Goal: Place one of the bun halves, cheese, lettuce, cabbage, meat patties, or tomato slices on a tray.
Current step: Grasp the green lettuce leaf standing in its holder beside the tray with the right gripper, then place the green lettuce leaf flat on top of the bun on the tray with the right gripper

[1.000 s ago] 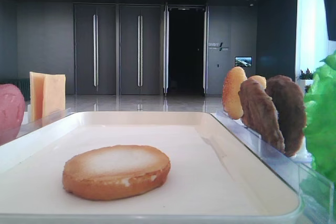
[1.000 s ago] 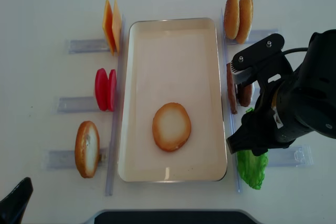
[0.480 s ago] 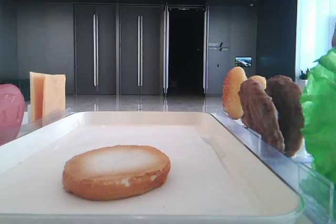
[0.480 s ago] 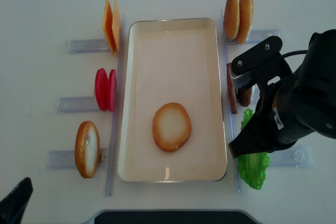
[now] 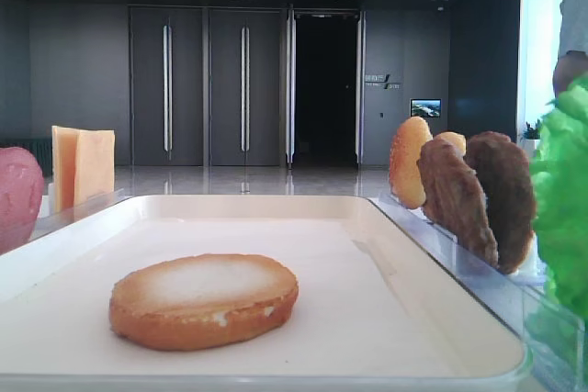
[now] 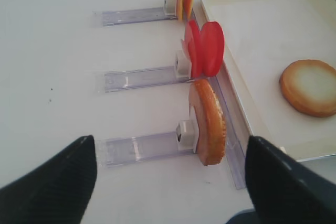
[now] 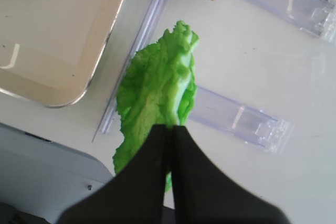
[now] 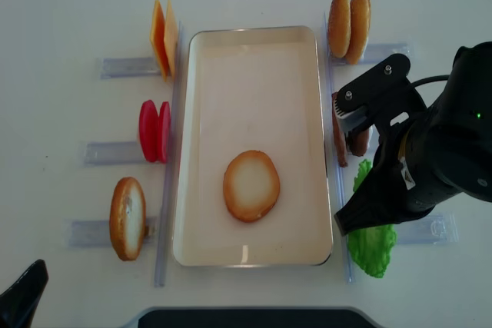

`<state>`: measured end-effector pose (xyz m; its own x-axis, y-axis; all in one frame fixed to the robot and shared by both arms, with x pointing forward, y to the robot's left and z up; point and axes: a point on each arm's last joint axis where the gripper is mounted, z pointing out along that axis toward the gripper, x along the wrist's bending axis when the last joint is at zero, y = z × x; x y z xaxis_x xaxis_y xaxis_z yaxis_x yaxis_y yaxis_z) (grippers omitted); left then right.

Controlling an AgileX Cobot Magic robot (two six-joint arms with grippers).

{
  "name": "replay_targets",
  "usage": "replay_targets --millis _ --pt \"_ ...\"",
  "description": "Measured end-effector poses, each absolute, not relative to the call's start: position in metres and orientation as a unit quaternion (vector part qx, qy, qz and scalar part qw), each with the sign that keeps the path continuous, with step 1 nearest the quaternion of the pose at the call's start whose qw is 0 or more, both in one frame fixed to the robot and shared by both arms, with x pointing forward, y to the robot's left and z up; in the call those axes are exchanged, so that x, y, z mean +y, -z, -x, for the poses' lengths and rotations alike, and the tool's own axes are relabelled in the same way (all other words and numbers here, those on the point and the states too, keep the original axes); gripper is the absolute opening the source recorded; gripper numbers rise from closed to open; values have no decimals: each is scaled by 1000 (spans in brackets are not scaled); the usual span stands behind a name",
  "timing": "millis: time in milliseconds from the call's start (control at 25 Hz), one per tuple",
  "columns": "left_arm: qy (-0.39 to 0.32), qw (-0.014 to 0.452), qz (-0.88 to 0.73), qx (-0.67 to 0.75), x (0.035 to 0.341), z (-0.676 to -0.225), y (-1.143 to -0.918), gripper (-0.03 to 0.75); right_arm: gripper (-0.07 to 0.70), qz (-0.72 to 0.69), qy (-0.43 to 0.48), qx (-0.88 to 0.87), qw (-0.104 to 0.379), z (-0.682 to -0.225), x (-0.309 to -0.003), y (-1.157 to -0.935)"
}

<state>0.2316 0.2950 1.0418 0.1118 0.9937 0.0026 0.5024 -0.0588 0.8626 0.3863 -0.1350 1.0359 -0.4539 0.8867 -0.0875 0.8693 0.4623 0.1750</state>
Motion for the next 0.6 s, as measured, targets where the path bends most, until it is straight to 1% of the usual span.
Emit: replay_targets --millis 120,160,360,440,600 --pt "-332 370 -647 578 295 -232 -1042 682 21 -519 -67 850 65 -386 -129 -1048" --pt "-332 370 -647 578 295 -232 -1042 682 21 -520 -75 849 58 -387 -126 -1056" --pt "-332 370 -647 578 295 -232 -1042 682 21 -520 -107 846 46 -390 -118 -1082" --pt "-332 370 -647 578 295 -232 -1042 677 21 -519 -119 845 42 -390 -116 -1088" --pt "-332 370 -647 578 295 -232 -1042 659 21 -518 -125 846 24 -388 -113 -1091"
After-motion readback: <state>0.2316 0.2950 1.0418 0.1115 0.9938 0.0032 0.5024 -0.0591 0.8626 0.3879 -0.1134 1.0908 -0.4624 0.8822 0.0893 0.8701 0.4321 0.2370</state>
